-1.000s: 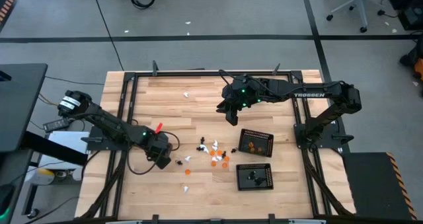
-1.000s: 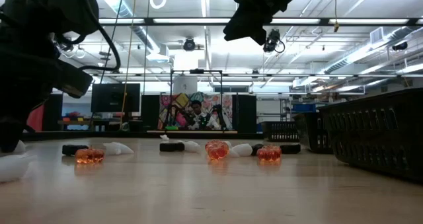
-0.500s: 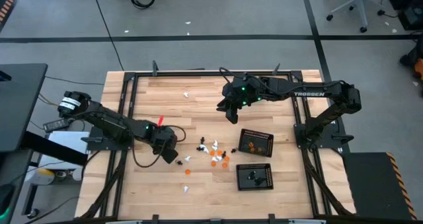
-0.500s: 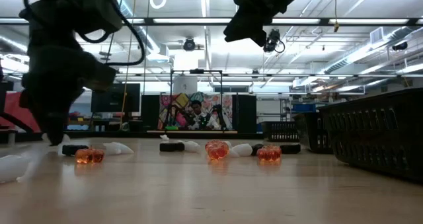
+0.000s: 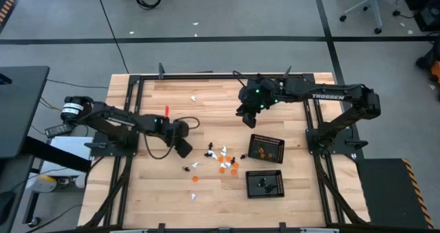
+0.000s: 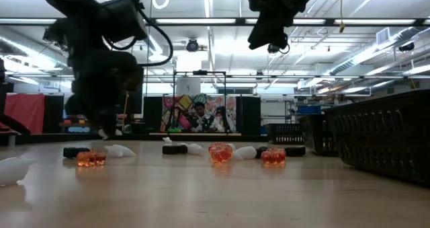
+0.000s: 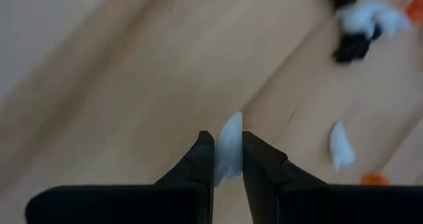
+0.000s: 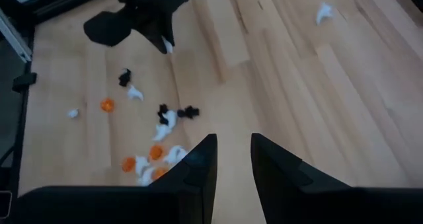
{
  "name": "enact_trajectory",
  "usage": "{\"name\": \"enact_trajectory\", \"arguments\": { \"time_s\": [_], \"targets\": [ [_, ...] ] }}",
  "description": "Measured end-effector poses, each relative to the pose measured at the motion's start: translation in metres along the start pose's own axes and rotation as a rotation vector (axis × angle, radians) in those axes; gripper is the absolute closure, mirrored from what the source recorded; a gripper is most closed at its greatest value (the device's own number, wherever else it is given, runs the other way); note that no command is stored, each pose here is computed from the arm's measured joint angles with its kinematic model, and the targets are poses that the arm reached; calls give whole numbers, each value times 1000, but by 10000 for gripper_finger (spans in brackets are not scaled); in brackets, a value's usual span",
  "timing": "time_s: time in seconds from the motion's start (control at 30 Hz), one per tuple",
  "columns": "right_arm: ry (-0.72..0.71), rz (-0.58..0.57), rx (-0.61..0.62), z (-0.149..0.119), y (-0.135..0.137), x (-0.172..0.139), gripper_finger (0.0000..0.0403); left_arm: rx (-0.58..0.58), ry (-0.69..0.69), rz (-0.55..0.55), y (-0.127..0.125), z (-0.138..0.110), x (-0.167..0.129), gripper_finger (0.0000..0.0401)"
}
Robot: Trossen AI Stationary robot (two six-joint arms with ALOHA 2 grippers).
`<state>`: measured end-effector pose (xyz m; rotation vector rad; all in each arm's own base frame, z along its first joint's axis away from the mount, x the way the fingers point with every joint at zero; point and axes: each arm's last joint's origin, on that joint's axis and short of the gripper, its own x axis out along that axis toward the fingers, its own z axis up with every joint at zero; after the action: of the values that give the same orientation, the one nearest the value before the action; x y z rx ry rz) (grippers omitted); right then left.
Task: Sort Halloween decoration
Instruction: Put the white ghost toy into the top black bin
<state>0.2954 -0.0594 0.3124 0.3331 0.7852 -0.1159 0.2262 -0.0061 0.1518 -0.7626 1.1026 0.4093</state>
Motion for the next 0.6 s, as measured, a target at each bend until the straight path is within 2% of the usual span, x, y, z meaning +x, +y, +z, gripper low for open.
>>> {"name": "enact_trajectory", "arguments": {
  "time_s": [0.27,0.6],
  "targets": [
    [-3,-114,17,-6,-4,-27,305,-2,-112,-60,10,26,-3,346],
    [78,-139,27,-17,-7,-39,305,-65,-351,-162,22,69,-6,343]
  ]
}}
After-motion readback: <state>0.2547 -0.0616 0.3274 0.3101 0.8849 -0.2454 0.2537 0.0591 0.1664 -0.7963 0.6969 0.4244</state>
